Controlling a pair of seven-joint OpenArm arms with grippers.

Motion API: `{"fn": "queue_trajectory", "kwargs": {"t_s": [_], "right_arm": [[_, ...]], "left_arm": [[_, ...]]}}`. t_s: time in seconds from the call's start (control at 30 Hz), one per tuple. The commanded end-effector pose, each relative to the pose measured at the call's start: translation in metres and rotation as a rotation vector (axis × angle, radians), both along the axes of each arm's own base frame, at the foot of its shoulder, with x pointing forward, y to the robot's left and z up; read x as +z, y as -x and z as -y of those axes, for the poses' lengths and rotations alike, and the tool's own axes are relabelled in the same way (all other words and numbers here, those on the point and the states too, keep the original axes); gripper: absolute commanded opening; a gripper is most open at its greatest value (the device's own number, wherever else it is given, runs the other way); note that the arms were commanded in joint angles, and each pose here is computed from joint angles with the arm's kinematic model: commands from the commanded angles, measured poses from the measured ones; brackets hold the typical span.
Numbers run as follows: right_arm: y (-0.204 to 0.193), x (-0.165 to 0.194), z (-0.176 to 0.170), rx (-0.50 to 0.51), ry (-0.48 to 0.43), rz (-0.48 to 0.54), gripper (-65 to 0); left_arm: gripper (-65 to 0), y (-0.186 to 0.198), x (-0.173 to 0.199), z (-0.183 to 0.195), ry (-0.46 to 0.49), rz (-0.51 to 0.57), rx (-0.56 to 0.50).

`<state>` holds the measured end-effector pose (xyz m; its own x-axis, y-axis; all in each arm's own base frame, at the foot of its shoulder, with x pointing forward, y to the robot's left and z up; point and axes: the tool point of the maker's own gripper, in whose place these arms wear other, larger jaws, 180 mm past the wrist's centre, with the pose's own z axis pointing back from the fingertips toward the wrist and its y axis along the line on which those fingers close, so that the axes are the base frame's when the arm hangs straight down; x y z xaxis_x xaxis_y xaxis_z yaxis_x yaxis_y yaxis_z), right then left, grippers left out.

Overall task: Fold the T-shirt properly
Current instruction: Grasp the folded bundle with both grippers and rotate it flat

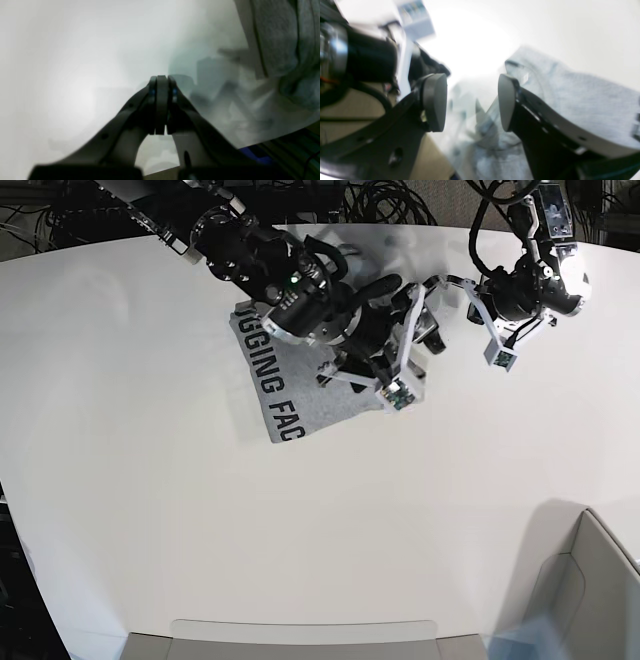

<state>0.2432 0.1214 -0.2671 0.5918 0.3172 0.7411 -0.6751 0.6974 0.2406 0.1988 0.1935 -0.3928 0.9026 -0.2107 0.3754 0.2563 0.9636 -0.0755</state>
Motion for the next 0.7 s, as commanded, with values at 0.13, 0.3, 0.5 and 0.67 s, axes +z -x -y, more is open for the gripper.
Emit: {"fn": "queue_trajectory", "kwargs": {"t_s": [0.13, 0.3, 0.5, 0.67], "right_arm": [[-0.035, -0.011, 0.061, -0.179, 0.052, 0.002, -34.1], [-0.062, -0.018, 0.129, -0.334, 0.114, 0.016, -34.1], [-0.083, -0.015, 0.172, -0.258, 0.234, 0.122, -39.5], [-0.099, -0.032, 0.186, -0.227, 0.301, 0.104, -59.3]], "left_arm": [[-65.0, -0.007, 0.008, 0.001, 0.001, 0.036, -0.01], [-65.0, -0.009, 0.008, 0.043, 0.036, 0.04, -0.15], [-65.0, -0.005, 0.033, 0.136, 0.153, 0.16, -0.418], [-65.0, 0.014, 0.038, 0.192, 0.26, 0.188, -0.566]]}}
